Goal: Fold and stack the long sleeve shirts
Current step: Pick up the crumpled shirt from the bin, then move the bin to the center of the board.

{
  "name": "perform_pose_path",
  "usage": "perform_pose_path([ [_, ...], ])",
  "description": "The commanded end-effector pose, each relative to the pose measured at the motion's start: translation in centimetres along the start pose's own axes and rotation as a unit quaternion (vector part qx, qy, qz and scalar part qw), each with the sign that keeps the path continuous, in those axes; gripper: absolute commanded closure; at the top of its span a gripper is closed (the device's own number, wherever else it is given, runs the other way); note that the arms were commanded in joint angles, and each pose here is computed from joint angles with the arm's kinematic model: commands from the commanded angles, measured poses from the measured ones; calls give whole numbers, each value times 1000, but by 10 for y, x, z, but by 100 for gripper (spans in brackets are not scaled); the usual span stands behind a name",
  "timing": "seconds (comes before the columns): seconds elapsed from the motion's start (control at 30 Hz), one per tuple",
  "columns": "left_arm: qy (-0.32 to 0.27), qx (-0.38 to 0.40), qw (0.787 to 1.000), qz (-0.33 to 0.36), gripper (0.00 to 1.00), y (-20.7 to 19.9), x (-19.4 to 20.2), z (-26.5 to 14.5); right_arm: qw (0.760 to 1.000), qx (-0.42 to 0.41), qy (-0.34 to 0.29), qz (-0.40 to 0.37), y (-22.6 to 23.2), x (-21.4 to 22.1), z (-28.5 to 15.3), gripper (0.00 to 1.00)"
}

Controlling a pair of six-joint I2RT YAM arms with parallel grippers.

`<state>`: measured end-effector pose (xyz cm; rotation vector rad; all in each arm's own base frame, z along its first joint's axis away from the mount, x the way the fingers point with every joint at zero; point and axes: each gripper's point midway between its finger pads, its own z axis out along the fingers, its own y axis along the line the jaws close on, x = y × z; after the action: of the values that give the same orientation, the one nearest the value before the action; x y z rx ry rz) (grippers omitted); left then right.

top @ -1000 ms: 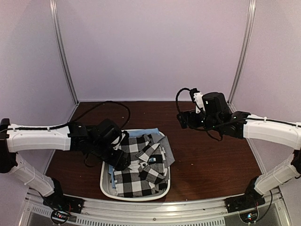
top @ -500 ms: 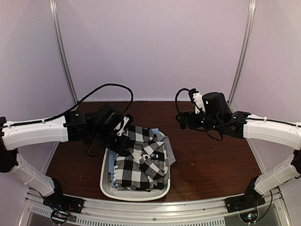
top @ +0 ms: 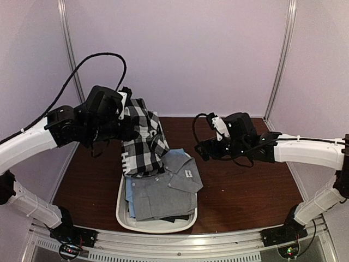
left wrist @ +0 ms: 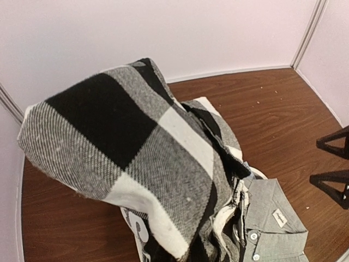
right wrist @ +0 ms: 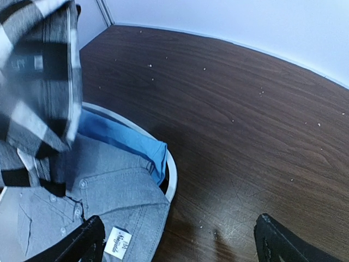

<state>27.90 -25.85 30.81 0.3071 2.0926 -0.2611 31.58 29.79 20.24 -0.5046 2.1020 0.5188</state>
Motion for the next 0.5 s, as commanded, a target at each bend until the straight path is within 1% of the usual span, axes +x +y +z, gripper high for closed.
perform_pose_path([
  [0.0, -102, -32, 994, -32, 100, 22, -65, -32, 998, -6, 65, -13, 2, 36, 6, 7],
  [0.1, -125, -30, 991, -33, 100, 24, -82, -38, 995, 2, 99, -17, -4, 62, 6, 12],
  [0.2, -135, -32, 990, -34, 100, 25, -92, -38, 993, 1, 113, -13, -5, 73, 5, 16],
  [0.3, -136, -38, 989, -38, 100, 28, -95, -35, 994, -17, 103, -11, 4, 67, 1, 19],
  [0.47, -134, -40, 989, -48, 100, 36, -98, -29, 993, -63, 96, -23, 42, 52, 4, 30],
])
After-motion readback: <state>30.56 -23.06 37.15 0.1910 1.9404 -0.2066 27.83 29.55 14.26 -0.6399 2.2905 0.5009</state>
